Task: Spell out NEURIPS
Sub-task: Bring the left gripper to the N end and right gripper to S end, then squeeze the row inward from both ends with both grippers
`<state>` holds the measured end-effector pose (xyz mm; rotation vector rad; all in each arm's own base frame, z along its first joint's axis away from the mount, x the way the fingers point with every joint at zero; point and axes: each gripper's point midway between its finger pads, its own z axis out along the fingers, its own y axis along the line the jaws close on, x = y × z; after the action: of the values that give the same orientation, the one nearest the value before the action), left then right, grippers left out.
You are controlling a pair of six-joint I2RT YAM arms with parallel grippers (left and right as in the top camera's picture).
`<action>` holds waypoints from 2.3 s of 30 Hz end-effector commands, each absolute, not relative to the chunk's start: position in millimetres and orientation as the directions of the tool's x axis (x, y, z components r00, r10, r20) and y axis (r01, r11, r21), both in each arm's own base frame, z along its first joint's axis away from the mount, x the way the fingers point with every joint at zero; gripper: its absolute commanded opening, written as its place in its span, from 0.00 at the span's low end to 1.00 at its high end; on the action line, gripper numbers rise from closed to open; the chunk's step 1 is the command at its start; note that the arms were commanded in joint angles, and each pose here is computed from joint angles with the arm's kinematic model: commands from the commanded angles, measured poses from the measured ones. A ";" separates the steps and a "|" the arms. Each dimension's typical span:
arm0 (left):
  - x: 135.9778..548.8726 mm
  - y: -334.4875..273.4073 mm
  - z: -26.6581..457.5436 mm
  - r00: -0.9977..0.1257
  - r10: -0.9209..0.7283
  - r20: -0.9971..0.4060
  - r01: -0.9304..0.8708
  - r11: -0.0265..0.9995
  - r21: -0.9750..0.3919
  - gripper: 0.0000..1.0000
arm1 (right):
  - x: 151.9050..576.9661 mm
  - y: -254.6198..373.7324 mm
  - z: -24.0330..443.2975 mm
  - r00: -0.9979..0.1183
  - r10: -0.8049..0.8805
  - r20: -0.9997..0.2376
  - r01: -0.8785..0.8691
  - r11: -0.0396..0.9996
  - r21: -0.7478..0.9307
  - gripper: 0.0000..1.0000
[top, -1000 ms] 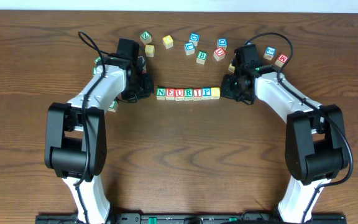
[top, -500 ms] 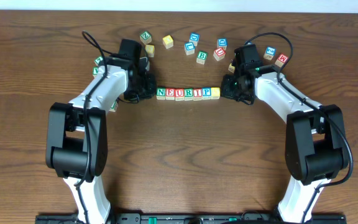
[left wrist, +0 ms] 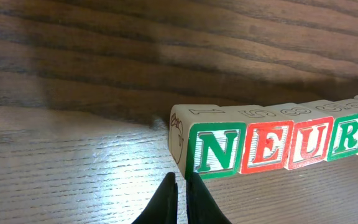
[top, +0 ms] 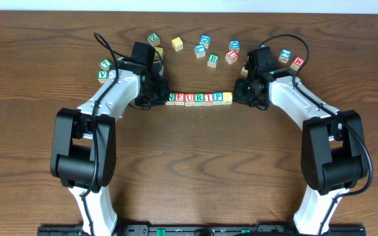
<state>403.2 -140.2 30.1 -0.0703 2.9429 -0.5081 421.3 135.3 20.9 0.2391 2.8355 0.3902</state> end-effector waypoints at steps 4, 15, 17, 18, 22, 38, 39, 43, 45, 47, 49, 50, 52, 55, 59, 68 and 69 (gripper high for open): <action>397.4 -142.5 22.6 -0.991 -0.054 -0.119 -0.010 0.940 -0.340 0.07 | 417.6 139.7 16.3 -0.954 0.198 -0.225 0.129 0.948 0.290 0.01; 397.0 -144.4 22.7 -0.991 -0.050 -0.121 -0.006 0.940 -0.341 0.07 | 418.0 140.9 16.6 -0.954 0.196 -0.228 0.126 0.948 0.291 0.01; 397.0 -144.4 22.7 -0.991 -0.050 -0.121 -0.006 0.940 -0.341 0.08 | 417.5 142.3 16.6 -0.954 0.193 -0.228 0.122 0.949 0.291 0.01; 397.0 -144.4 22.7 -0.991 -0.050 -0.121 -0.006 0.940 -0.341 0.08 | 417.5 142.4 16.6 -0.954 0.192 -0.228 0.122 0.949 0.291 0.01; 400.0 -145.1 23.4 -0.990 -0.050 -0.134 -0.001 0.939 -0.344 0.08 | 417.4 142.9 16.6 -0.955 0.191 -0.228 0.121 0.949 0.291 0.01; 413.4 -146.6 51.6 -0.977 -0.029 -0.213 0.060 0.915 -0.398 0.08 | 417.3 142.8 16.5 -0.955 0.191 -0.228 0.121 0.949 0.291 0.01; 416.2 -143.3 57.9 -0.972 -0.034 -0.232 0.063 0.916 -0.395 0.07 | 417.3 142.8 16.4 -0.955 0.191 -0.228 0.121 0.949 0.290 0.01; 426.2 -117.2 65.1 -0.956 -0.066 -0.284 0.025 0.952 -0.306 0.08 | 417.7 143.0 16.5 -0.954 0.192 -0.229 0.121 0.949 0.291 0.01; 428.0 -107.5 60.6 -0.955 -0.074 -0.287 0.005 0.964 -0.266 0.08 | 418.3 143.1 16.3 -0.954 0.192 -0.231 0.120 0.949 0.292 0.01; 429.6 -104.5 55.6 -0.955 -0.074 -0.286 -0.001 0.969 -0.249 0.07 | 418.6 143.3 15.0 -0.954 0.192 -0.230 0.120 0.949 0.292 0.01; 431.4 -105.2 51.2 -0.956 -0.074 -0.285 -0.001 0.968 -0.250 0.07 | 418.4 143.2 14.3 -0.954 0.192 -0.229 0.121 0.949 0.291 0.01; 431.6 -106.4 48.9 -0.956 -0.073 -0.283 0.000 0.968 -0.250 0.08 | 418.4 143.2 14.3 -0.954 0.192 -0.229 0.121 0.949 0.291 0.01; 431.6 -109.1 44.0 -0.959 -0.071 -0.274 0.003 0.966 -0.259 0.08 | 418.4 143.2 14.3 -0.954 0.192 -0.229 0.121 0.949 0.291 0.01; 429.3 -112.9 35.8 -0.965 -0.064 -0.253 0.006 0.964 -0.266 0.07 | 418.3 143.2 14.3 -0.954 0.192 -0.229 0.121 0.949 0.291 0.01; 426.7 -117.6 26.8 -0.971 -0.056 -0.230 0.010 0.961 -0.276 0.07 | 418.4 143.2 14.3 -0.954 0.192 -0.229 0.121 0.949 0.291 0.01; 424.2 -126.8 23.8 -0.973 -0.035 -0.226 0.029 0.961 -0.275 0.08 | 418.4 143.2 14.3 -0.954 0.192 -0.229 0.121 0.949 0.291 0.01; 423.6 -129.0 23.9 -0.973 -0.031 -0.227 0.034 0.961 -0.275 0.07 | 418.4 143.2 14.3 -0.954 0.192 -0.229 0.121 0.949 0.291 0.01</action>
<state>422.7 -122.2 25.6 -0.0318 2.8814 -0.4081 422.1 140.8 21.8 0.2209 2.8276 0.3965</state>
